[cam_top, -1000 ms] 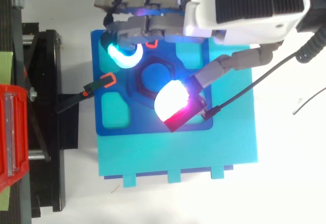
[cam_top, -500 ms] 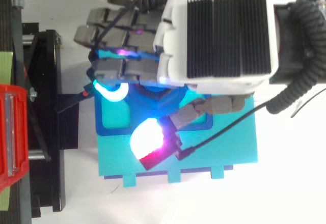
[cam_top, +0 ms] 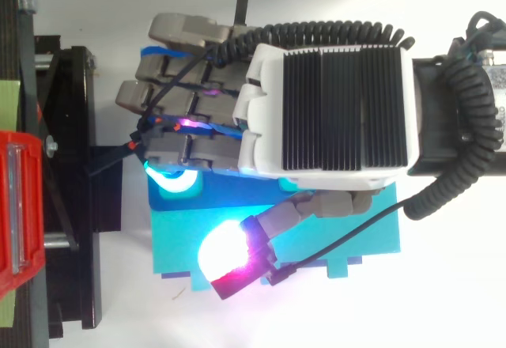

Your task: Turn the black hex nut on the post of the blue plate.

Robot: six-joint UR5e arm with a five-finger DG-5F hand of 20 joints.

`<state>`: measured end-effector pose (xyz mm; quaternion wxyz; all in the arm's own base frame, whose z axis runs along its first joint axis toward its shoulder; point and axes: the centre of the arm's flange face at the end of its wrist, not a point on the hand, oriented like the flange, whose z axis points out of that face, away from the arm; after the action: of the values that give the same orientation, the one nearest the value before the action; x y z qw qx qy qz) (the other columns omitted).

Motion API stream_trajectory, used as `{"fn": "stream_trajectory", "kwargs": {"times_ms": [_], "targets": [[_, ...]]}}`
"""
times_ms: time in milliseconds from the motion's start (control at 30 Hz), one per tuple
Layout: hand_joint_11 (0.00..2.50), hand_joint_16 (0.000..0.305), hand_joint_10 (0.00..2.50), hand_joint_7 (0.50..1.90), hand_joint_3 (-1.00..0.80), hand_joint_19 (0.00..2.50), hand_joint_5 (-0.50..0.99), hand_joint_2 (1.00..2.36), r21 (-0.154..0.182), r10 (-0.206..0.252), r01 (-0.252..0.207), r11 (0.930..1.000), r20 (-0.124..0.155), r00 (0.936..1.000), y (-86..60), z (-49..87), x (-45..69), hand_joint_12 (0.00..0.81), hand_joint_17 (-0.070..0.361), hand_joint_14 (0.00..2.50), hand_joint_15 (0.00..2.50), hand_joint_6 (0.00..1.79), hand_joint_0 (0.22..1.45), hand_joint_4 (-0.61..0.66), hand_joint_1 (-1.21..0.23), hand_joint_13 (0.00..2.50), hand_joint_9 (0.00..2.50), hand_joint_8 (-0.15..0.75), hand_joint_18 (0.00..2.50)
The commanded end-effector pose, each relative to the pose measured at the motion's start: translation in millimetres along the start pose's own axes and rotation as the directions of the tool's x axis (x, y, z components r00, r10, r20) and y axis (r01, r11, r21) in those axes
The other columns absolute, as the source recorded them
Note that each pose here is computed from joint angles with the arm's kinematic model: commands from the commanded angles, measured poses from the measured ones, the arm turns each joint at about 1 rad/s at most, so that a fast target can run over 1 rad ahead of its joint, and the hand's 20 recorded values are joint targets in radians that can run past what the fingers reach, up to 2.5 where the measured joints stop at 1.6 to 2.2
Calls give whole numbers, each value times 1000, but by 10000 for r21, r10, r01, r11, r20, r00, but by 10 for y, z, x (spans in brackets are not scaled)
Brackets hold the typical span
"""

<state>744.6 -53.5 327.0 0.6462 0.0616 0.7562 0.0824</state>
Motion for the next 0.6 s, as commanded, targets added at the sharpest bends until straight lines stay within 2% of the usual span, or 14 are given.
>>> {"fn": "stream_trajectory", "kwargs": {"times_ms": [0, 200, 333, 433, 567], "targets": [[0, 57, 0, 1103, -500, 89, -211, 1000, -19, 0, 0, 10000, 32, 10000, 22, 7, 18, 358, 128, 0, 46, 502, 491, 200, -331, 280, 260, 237, 106], [0, 57, 0, 1083, -500, 92, -211, 1000, -6, -35, 35, 10000, -28, 10000, 19, 0, 29, 358, 128, 0, 45, 502, 491, 196, -330, 278, 261, 237, 105], [0, 57, 0, 1081, -500, 85, -211, 1000, 11, -44, 44, 10000, -181, 9998, -12, -17, 125, 359, 128, 1, 45, 502, 491, 200, -329, 278, 262, 238, 104], [0, 57, 0, 1086, -500, 92, -212, 1000, -4, -44, 44, 10000, -184, 9998, -10, -17, 125, 359, 129, 1, 49, 502, 490, 200, -329, 279, 261, 238, 103], [0, 57, 0, 1085, -500, 86, -211, 1000, -54, -69, 67, 10000, -321, 9995, -54, -36, 129, 359, 128, 1, 49, 502, 490, 198, -330, 279, 262, 239, 104]]}}
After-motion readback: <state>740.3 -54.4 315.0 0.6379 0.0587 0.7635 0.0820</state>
